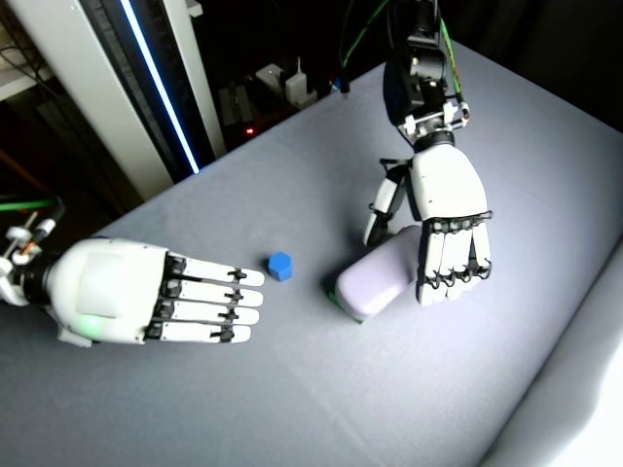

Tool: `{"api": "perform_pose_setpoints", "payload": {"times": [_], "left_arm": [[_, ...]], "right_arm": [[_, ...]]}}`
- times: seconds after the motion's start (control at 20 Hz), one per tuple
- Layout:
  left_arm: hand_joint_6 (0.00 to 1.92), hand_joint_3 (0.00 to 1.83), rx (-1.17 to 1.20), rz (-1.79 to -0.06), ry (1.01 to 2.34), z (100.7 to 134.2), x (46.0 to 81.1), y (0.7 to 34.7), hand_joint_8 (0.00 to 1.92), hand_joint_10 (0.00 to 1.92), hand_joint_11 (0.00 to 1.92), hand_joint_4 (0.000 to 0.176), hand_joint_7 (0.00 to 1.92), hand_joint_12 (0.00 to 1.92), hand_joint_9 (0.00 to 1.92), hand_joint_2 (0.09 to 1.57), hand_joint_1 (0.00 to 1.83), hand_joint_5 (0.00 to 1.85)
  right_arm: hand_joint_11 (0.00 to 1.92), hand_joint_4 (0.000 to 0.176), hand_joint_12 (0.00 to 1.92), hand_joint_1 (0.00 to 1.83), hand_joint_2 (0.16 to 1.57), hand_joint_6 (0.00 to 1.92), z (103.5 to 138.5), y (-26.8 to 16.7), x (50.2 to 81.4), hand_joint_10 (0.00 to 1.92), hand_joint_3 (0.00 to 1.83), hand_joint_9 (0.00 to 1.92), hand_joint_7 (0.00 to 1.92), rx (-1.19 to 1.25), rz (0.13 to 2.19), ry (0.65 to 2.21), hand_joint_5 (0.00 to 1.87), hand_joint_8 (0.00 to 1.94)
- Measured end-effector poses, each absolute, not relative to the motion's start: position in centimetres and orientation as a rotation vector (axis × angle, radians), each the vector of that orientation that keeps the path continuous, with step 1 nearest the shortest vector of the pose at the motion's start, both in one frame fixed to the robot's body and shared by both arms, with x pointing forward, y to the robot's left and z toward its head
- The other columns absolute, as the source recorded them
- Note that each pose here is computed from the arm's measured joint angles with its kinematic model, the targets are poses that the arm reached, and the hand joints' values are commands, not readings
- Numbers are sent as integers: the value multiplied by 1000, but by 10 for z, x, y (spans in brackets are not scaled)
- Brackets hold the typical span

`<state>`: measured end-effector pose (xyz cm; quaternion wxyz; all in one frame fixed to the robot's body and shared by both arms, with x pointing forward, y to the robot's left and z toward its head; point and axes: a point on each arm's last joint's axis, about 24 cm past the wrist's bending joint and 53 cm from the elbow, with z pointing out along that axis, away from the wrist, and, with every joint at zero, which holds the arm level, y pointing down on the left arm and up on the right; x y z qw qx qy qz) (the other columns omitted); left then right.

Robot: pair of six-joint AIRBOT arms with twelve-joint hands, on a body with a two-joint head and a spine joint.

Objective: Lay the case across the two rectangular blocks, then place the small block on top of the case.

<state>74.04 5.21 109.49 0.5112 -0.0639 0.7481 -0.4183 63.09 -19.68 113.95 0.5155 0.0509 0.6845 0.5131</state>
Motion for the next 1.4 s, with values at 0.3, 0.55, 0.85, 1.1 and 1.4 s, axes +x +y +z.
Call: {"api": "perform_pose_setpoints", "payload": {"times": [0.3,0.55,0.85,1.1,1.4], "left_arm": [[0,8,-102,-1071,1601,1153,697,96,0,1,0,79,329,752,291,903,1032,289],[1,0,-98,-1076,1503,1173,669,131,1,4,0,97,236,687,214,989,934,217],[2,0,-183,-1032,1551,1154,641,180,2,6,0,63,103,403,119,940,927,119],[3,1,-231,-1009,1543,1149,637,196,1,2,0,56,98,446,108,943,994,104],[2,0,-252,-1006,1554,1142,632,199,5,4,0,46,84,489,101,941,964,125]], "right_arm": [[141,0,937,1073,1228,0,1147,-189,631,3,0,516,562,103,1258,1630,554,1],[87,0,1012,1050,1151,1,1152,-177,633,9,0,522,554,58,1267,1627,572,0],[265,7,946,1015,1069,0,1148,-139,646,8,0,607,546,-58,1271,1670,560,1],[414,0,1044,1048,1039,1,1143,-113,654,24,0,750,612,-150,1252,1708,541,3],[414,0,1023,1159,980,2,1123,-85,659,6,0,801,666,-232,1219,1773,637,0]]}}
